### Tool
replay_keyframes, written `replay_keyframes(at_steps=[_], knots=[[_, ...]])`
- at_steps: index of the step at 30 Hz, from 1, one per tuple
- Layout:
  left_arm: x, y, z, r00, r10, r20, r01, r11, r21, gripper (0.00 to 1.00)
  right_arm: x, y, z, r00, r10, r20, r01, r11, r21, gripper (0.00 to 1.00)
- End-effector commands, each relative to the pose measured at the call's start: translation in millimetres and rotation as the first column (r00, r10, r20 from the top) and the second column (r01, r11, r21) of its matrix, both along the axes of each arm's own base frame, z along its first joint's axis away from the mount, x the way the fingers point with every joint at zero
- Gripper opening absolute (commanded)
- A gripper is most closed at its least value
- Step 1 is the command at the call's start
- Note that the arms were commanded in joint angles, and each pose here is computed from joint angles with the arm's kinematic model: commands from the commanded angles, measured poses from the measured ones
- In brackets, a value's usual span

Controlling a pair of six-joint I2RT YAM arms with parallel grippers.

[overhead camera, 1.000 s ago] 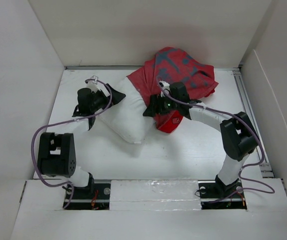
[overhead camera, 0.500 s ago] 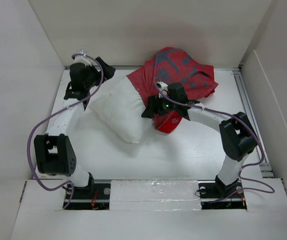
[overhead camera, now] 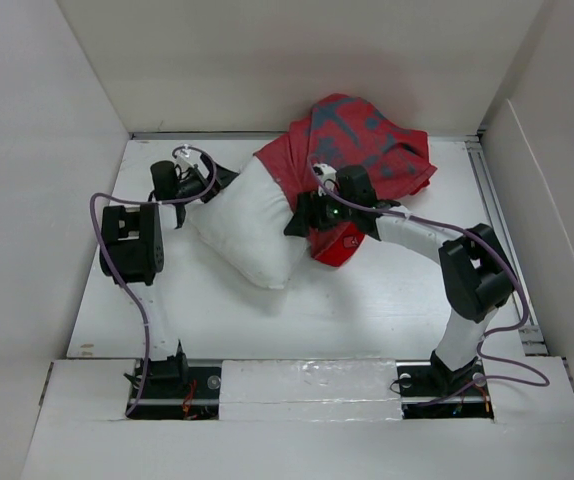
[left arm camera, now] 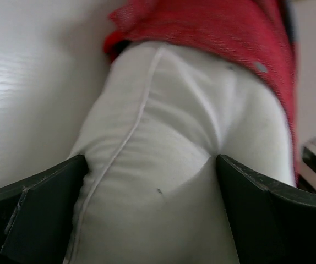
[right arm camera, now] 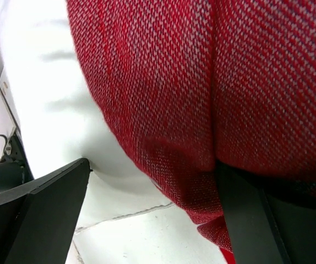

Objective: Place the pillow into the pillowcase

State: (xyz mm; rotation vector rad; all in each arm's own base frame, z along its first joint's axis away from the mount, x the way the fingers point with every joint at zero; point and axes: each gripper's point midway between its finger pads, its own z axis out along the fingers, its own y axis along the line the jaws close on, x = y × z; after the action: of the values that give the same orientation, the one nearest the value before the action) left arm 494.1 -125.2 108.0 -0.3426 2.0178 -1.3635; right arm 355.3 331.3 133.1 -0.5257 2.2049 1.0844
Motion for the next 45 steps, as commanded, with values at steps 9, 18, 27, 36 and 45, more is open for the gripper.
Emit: replay_keyframes(at_steps=[9, 18, 27, 36, 45], knots=[[-80, -47, 114, 0.874, -0.239, 0.423, 0.373, 0.888, -0.270, 0.97, 10, 18, 2, 0.998, 0.024, 0.055, -0.025, 1.000, 0.010, 1.00], [-80, -84, 153, 0.827, -0.332, 0.453, 0.471, 0.849, -0.238, 0.00, -6, 39, 38, 0.983, 0.108, 0.147, -0.114, 0.993, 0.036, 1.00], [-19, -77, 222, 0.828, -0.261, 0.496, 0.203, 0.964, 0.169, 0.00, -22, -33, 99, 0.919, -0.210, 0.334, 0.295, 0.928, -0.229, 1.00], [-58, -120, 234, 0.807, -0.312, 0.501, 0.192, 0.941, 0.277, 0.00, 26, -69, 229, 0.737, -0.370, 0.566, 0.521, 0.844, -0.126, 1.00], [-73, -127, 211, 0.816, -0.329, 0.475, 0.221, 0.937, 0.269, 0.00, 109, -61, 226, 0.738, -0.316, 0.596, 0.527, 0.822, -0.217, 0.89]])
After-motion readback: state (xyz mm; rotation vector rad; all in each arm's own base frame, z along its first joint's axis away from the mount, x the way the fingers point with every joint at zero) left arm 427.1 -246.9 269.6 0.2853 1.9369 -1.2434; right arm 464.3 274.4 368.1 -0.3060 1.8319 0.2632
